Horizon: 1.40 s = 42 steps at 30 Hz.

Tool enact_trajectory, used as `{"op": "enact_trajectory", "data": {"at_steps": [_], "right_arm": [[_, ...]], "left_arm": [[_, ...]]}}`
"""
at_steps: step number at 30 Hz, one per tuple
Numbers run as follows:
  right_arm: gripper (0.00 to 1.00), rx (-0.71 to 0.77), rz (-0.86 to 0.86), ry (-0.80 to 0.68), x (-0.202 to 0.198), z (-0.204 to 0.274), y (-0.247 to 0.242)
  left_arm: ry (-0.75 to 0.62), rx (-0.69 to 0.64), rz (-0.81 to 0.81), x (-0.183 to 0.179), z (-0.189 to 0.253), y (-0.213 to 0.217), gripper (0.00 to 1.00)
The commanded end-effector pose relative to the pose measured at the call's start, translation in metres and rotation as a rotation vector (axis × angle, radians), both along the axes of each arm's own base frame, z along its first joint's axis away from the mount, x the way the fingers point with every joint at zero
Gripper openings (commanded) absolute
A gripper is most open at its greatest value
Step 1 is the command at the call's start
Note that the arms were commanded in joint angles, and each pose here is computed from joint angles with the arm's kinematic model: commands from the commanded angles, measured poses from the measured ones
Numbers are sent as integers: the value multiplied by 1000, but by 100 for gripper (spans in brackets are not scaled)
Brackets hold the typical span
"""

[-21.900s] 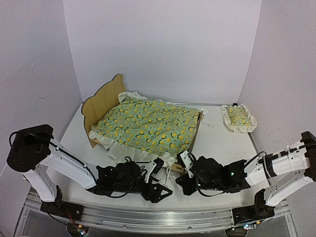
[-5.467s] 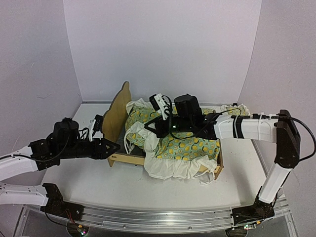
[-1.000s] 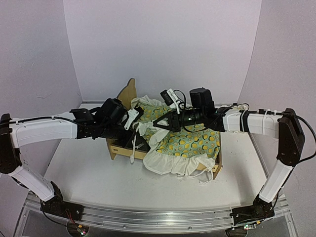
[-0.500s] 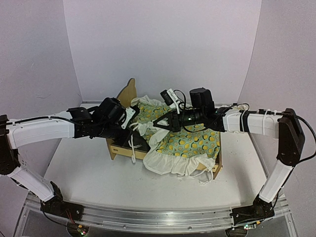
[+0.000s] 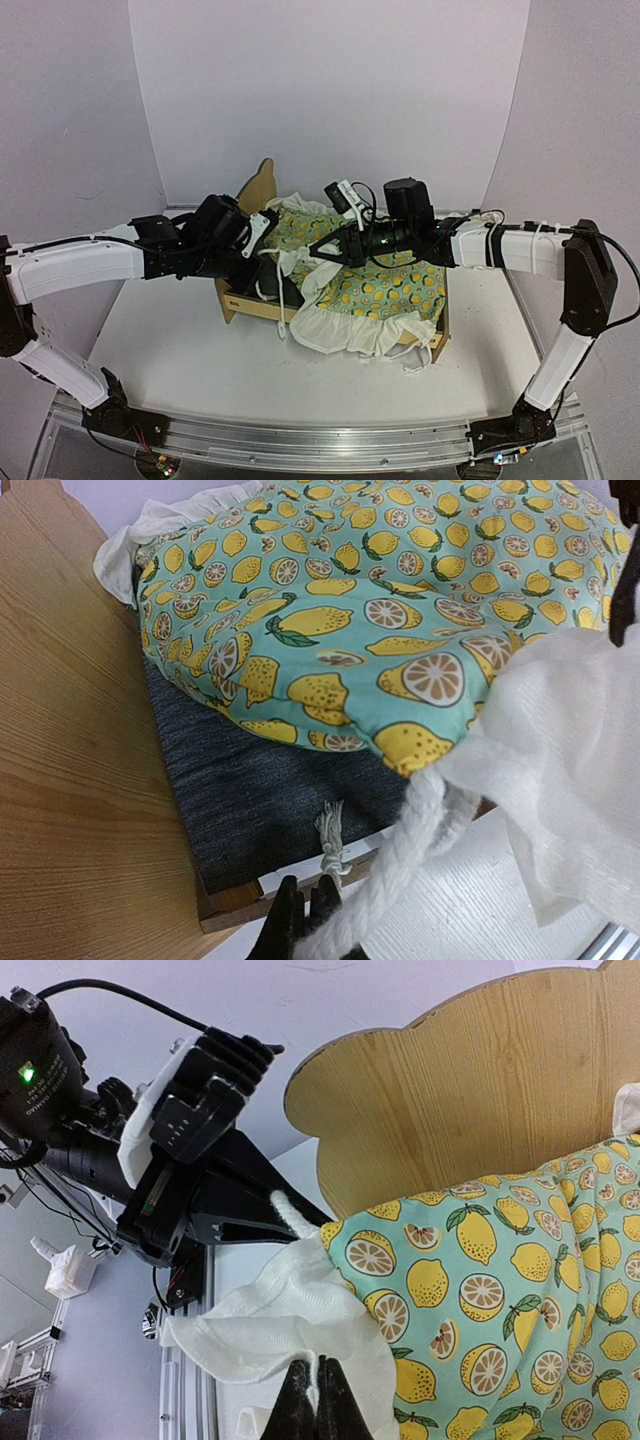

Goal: Set up the pet bed

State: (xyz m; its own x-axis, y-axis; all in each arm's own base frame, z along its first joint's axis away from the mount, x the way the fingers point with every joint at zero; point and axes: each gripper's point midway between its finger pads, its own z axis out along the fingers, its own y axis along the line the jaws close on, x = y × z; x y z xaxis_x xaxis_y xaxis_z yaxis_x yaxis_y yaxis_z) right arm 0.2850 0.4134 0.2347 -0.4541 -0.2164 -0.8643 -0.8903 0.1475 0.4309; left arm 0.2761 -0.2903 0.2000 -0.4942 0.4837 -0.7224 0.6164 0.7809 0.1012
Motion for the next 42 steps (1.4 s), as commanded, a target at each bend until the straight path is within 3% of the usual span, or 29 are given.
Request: {"op": "enact_trajectory", "data": {"at_steps": [1, 10, 21, 32, 36, 42], "right_arm": [[0, 65, 22, -58, -6, 29, 2], [0, 62, 25, -56, -7, 27, 4], [0, 62, 23, -60, -6, 28, 4], [0, 59, 27, -52, -6, 24, 5], [0, 61, 30, -53, -6, 25, 6], [0, 58, 36, -48, -8, 22, 6]], "left_arm": [[-50, 23, 48, 18, 7, -1, 0], [-54, 70, 86, 37, -23, -9, 0], [-185, -33, 71, 42, 29, -12, 0], [-159, -29, 28, 34, 20, -13, 0], [-178, -24, -64, 25, 27, -18, 0], [-296, 8, -355, -6, 39, -22, 0]]}}
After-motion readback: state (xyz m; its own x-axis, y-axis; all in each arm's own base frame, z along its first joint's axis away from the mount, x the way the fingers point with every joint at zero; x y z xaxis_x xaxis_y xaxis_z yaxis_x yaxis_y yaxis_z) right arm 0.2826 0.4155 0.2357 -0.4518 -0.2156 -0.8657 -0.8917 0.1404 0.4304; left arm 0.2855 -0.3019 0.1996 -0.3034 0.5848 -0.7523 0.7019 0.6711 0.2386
